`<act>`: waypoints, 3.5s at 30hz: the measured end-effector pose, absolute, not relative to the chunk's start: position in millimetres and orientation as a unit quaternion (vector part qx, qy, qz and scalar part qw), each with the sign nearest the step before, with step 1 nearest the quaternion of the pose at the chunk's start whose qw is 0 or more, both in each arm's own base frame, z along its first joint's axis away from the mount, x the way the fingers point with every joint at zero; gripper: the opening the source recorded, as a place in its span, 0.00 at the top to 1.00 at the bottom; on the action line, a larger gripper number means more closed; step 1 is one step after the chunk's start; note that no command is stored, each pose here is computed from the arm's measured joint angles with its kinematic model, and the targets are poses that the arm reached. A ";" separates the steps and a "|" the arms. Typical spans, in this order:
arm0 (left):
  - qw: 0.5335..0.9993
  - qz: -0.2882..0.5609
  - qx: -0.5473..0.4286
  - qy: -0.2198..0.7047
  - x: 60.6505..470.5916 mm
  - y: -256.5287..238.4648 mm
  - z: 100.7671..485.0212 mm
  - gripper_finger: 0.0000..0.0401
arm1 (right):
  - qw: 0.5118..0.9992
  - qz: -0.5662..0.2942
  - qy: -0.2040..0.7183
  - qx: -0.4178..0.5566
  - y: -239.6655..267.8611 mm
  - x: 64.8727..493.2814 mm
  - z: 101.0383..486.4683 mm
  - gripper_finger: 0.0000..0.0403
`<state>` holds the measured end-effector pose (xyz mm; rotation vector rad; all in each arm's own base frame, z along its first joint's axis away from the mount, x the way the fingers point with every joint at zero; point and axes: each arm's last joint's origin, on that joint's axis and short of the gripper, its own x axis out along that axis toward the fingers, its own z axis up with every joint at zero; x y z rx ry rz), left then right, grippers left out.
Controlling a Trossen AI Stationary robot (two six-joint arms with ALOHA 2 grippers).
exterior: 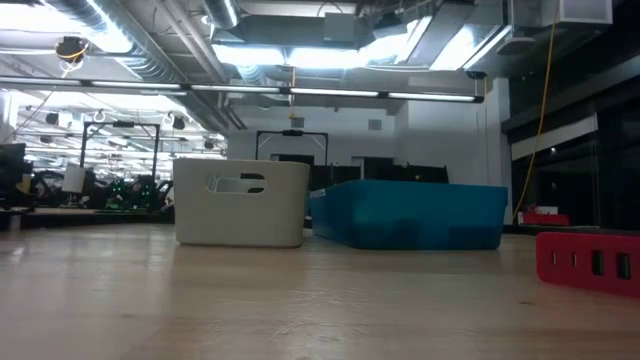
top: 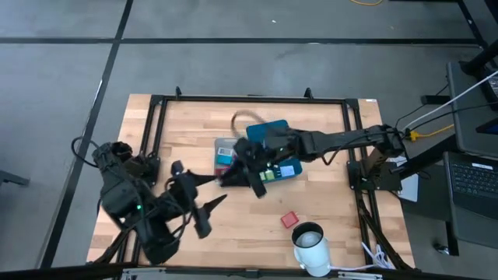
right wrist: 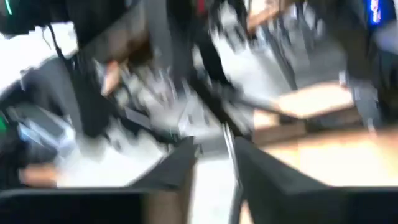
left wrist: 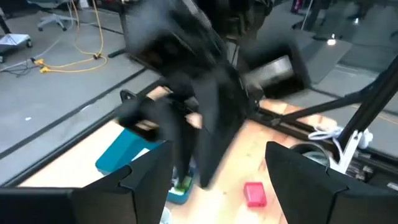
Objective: Pick & Place Office items
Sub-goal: Put the red charger adapter into the blue bin
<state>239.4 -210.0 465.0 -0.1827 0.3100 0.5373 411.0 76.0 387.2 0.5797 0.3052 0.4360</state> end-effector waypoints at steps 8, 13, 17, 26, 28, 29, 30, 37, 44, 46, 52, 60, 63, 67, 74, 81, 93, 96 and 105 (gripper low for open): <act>0.950 0.265 -0.086 0.144 225.2 -222.0 456.8 0.42 | 0.863 0.185 0.410 0.229 104.8 379.4 341.7 0.98; 0.947 0.275 -0.083 0.145 228.2 -227.6 441.8 0.44 | 0.798 0.192 0.537 0.195 119.6 356.5 299.1 0.99; 0.942 0.289 -0.089 0.147 233.0 -229.8 426.7 0.45 | 0.754 0.206 0.593 0.194 129.8 342.1 260.1 0.99; 0.928 0.313 -0.124 0.160 240.9 -230.3 401.6 0.47 | 0.702 0.200 0.659 0.179 120.9 315.9 194.7 1.00; 0.925 0.318 -0.131 0.165 243.1 -228.8 398.4 0.47 | 0.701 0.206 0.658 0.183 118.3 314.4 187.8 1.00; 0.923 0.320 -0.136 0.167 244.4 -227.7 397.9 0.47 | 0.699 0.207 0.661 0.179 116.4 313.0 185.0 1.00; 0.922 0.322 -0.139 0.167 245.4 -226.7 397.8 0.47 | 0.698 0.208 0.662 0.176 114.3 312.0 182.7 1.00; 0.915 0.335 -0.144 0.169 252.4 -218.9 397.6 0.49 | 0.698 0.225 0.661 0.159 108.6 308.2 173.0 1.00; 0.910 0.346 -0.143 0.179 259.2 -211.0 397.0 0.52 | 0.710 0.241 0.650 0.125 103.7 309.6 172.4 1.00; 0.909 0.350 -0.142 0.178 261.0 -208.7 397.1 0.52 | 0.713 0.243 0.647 0.118 98.8 310.8 172.2 1.00; 0.905 0.356 -0.144 0.183 264.8 -204.1 396.8 0.53 | 0.704 0.248 0.653 0.124 79.0 305.7 159.5 1.00; 0.903 0.358 -0.150 0.183 265.5 -203.1 396.6 0.54 | 0.673 0.264 0.678 0.134 71.1 287.0 138.9 1.00; 0.902 0.358 -0.154 0.184 265.4 -203.3 396.5 0.54 | 0.651 0.275 0.692 0.147 70.3 277.0 131.3 1.00; 0.902 0.358 -0.154 0.184 265.4 -203.3 396.5 0.54 | 0.642 0.290 0.691 0.163 71.1 274.2 129.3 1.00; 0.901 0.360 -0.161 0.181 265.6 -203.2 396.4 0.54 | 0.686 0.302 0.631 0.200 76.7 297.2 140.2 1.00; 0.900 0.357 -0.163 0.189 265.7 -203.6 396.1 0.54 | 0.757 0.316 0.523 0.230 79.7 339.6 177.8 1.00; 0.907 0.338 -0.167 0.187 261.5 -213.2 396.8 0.54 | 0.683 0.226 0.679 0.147 69.3 294.6 148.1 1.00; 0.908 0.335 -0.166 0.187 260.2 -214.8 396.7 0.54 | 0.676 0.228 0.686 0.143 74.9 292.7 140.7 1.00; 0.908 0.335 -0.166 0.188 260.6 -214.4 396.7 0.54 | 0.680 0.250 0.666 0.176 75.9 305.7 156.4 1.00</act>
